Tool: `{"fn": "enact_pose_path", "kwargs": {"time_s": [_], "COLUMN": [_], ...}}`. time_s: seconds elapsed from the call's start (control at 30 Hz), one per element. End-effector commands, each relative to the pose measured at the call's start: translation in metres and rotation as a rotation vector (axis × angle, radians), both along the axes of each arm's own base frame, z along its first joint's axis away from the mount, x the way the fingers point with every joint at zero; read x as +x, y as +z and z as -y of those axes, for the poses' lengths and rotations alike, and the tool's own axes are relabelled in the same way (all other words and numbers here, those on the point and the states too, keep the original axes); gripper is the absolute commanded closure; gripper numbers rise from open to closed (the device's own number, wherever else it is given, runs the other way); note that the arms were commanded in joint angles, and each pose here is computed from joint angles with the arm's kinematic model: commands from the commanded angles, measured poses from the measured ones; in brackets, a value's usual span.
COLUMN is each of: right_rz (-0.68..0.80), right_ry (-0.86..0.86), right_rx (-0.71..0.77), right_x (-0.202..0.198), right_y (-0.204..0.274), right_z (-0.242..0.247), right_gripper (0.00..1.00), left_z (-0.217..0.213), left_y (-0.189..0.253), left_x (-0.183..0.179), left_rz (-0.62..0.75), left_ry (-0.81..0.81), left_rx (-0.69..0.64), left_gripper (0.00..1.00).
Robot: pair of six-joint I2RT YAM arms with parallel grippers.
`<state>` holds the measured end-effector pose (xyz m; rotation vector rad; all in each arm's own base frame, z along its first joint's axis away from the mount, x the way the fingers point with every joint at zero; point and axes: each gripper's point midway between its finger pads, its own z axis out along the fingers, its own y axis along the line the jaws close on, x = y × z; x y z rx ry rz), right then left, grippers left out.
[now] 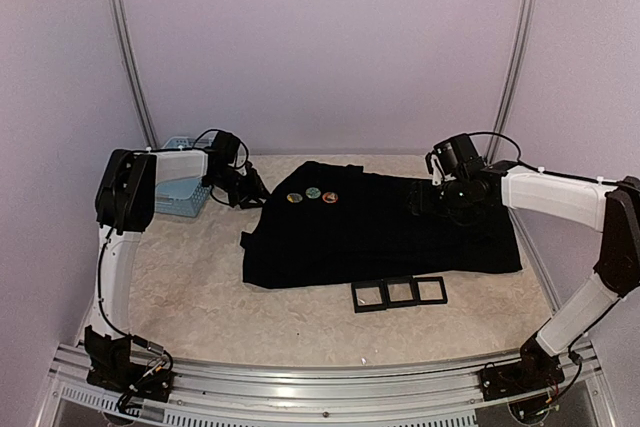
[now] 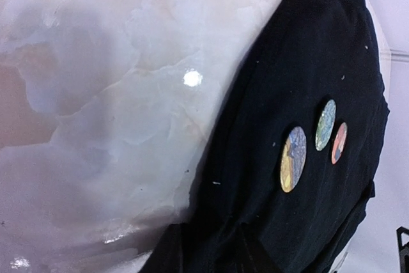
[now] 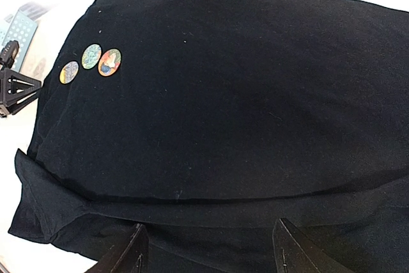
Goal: Remove the brooch from the garment
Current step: Flatten the clothing at the center of the board.
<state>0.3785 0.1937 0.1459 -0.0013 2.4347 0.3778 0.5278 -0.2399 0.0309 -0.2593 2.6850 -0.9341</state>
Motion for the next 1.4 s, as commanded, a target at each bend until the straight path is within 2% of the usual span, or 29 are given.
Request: {"fn": "enact_pose_path", "kwargs": {"time_s": [0.0,0.07,0.13,0.6,1.07,1.37], "right_rz": [-0.022,-0.022,-0.02,-0.024,0.003,0.03], "right_ry": [-0.015,-0.014,-0.014,0.053,0.242,0.384], "right_rx": [-0.026,-0.024,-0.023,-0.028,-0.045,-0.025], "right_x": [-0.011,-0.01,-0.009,-0.01,-0.009,-0.028], "right_y": [-0.003,-0.003,-0.004,-0.011,-0.012,-0.011], "right_z": [0.006,0.005,0.004,-0.017,-0.066,-0.099], "right_gripper": [0.33,0.33,0.33,0.33,0.31,0.3], "left_z": [0.003,0.001,-0.002,-0.043,-0.07,-0.105], "left_y": [-0.027,-0.03,-0.031,0.002,0.001,-0.008], "left_x": [-0.003,-0.005,-0.007,-0.036,-0.121,-0.197], "left_rz": [-0.036,-0.042,-0.04,0.064,-0.021,-0.11], "left_ry": [0.006,0.016,0.025,0.103,0.183,0.356], "left_rx": [0.007,0.016,0.028,0.186,0.238,0.348], "left_gripper": [0.82,0.93,1.0,1.0,1.0,1.0]}}
